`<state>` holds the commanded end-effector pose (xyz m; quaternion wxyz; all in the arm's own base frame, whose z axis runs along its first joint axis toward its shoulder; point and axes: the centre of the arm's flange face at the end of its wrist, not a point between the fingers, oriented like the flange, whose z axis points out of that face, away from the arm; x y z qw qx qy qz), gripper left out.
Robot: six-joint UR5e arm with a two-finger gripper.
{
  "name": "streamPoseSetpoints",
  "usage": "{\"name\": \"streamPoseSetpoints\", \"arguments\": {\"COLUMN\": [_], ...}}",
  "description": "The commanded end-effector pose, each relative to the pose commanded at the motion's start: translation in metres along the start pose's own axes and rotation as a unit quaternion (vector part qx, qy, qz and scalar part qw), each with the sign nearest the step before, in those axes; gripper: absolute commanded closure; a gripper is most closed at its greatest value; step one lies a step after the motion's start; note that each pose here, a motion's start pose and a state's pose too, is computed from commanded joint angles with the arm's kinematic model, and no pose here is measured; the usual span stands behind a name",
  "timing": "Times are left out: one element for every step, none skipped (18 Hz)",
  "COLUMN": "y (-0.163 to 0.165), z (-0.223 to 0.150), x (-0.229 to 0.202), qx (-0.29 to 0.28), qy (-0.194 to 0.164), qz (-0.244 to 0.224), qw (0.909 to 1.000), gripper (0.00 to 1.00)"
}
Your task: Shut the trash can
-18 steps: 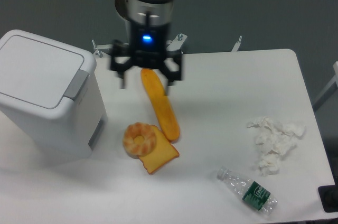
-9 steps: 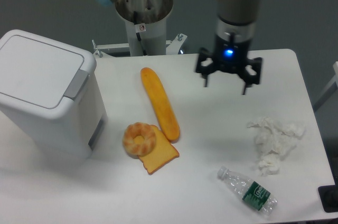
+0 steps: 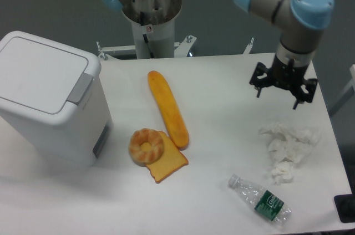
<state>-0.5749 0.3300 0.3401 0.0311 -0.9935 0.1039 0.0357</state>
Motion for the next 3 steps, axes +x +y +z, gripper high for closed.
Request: {"name": "streamPoseSetpoints", "arguments": {"y": [0.0032,0.0038,0.003], "z": [0.002,0.0067,0.0119], "x": [-0.0011,-0.0024,-0.0041], "qx": [-0.006,-0.009,-0.01], "qy": [0.001,0.003,0.003], "qz": [0.021,0.031,0.034], "qw": [0.9998,0.9995,0.9994], "gripper": [0.0,0.0,0.0]}}
